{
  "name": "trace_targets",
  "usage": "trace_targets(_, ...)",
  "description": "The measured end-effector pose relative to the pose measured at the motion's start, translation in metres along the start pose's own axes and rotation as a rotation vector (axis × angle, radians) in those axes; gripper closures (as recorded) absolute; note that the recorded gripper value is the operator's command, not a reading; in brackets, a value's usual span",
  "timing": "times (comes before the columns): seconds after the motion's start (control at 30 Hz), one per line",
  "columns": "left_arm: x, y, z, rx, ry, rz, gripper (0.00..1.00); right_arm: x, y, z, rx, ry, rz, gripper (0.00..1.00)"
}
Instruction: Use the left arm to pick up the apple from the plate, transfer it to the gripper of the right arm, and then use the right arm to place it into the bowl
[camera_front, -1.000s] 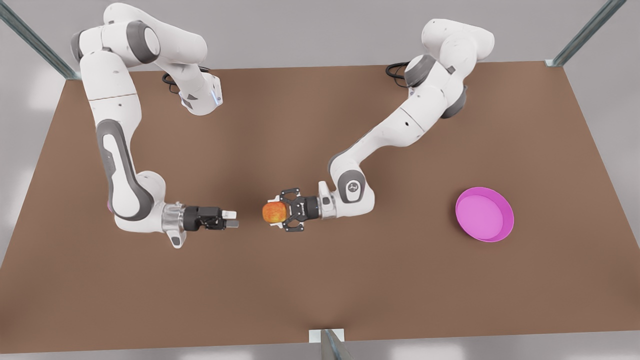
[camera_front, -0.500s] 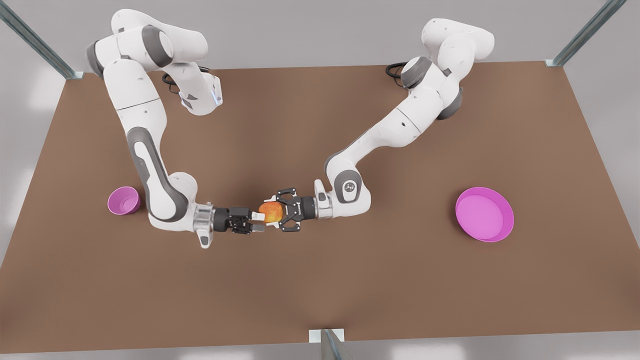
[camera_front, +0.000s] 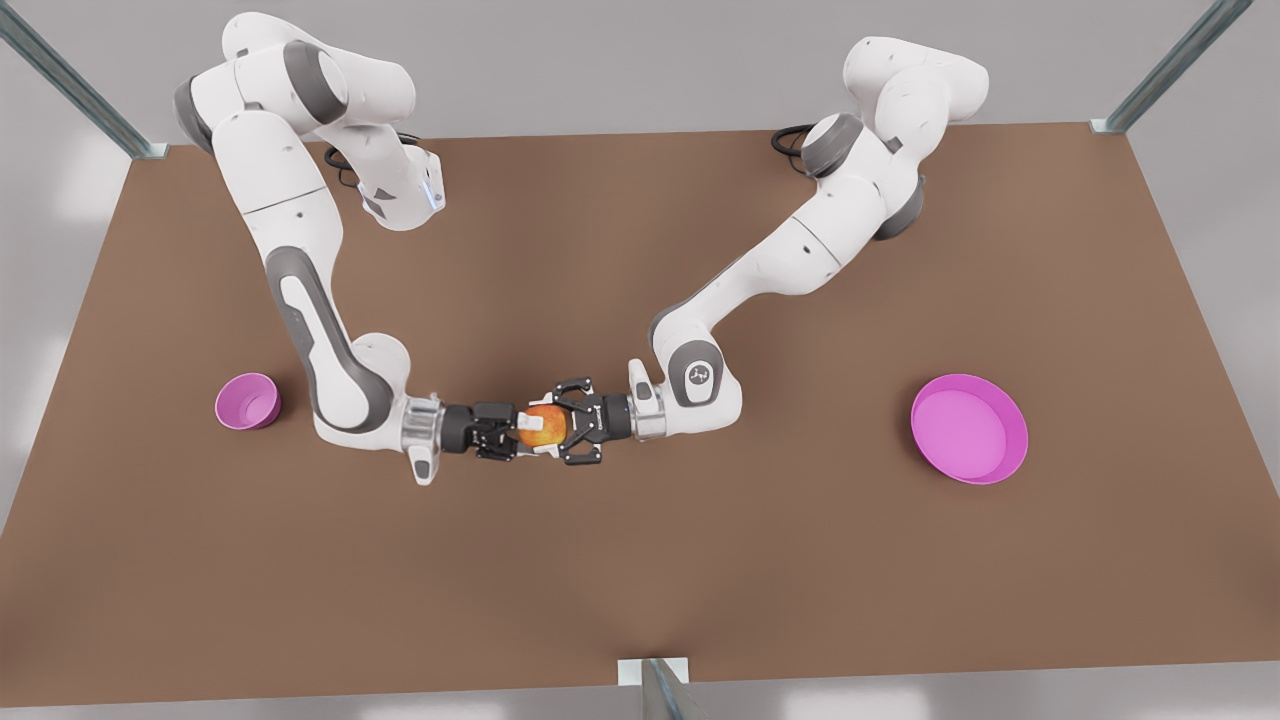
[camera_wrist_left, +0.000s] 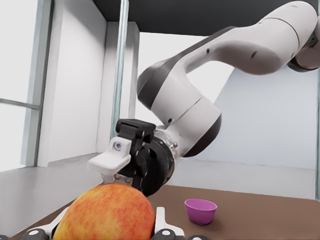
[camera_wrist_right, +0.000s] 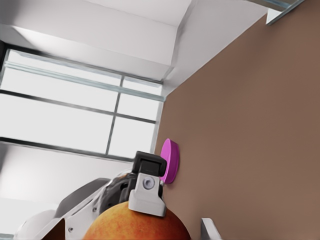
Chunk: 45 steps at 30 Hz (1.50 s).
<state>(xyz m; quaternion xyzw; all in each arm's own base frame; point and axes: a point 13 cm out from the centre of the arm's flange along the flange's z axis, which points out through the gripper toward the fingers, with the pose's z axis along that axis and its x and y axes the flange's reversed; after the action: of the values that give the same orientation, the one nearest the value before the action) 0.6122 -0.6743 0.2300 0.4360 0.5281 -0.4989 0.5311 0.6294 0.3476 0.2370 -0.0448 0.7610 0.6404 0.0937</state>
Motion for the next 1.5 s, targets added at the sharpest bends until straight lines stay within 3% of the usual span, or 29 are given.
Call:
trace_targets(0.4,0.002,0.002,-0.002,-0.003,0.005,0.035,0.36,0.007,-0.001,0.011,0.014,0.005,-0.019,0.0)
trace_targets(0.53,0.002,0.002,-0.002,-0.004,0.005,0.043,0.36,0.007,-0.002,0.011,0.018,0.004,-0.025,0.1)
trace_targets(0.67,0.002,0.003,-0.002,-0.005,0.007,0.049,0.36,0.007,-0.003,0.01,0.021,0.004,-0.031,0.28)
trace_targets(0.8,0.003,0.003,-0.002,-0.006,0.009,0.054,0.34,0.006,-0.003,0.01,0.022,0.003,-0.036,0.3)
trace_targets(0.87,0.003,0.002,-0.002,-0.005,0.01,0.054,0.25,0.006,-0.003,0.01,0.022,0.003,-0.039,0.3)
trace_targets(0.93,0.004,0.001,-0.001,-0.001,0.01,0.051,0.01,0.006,-0.003,0.01,0.022,0.003,-0.042,0.3)
trace_targets(1.5,0.004,0.004,-0.006,0.001,0.014,0.034,0.01,0.005,-0.004,0.01,0.031,0.006,-0.059,0.3)
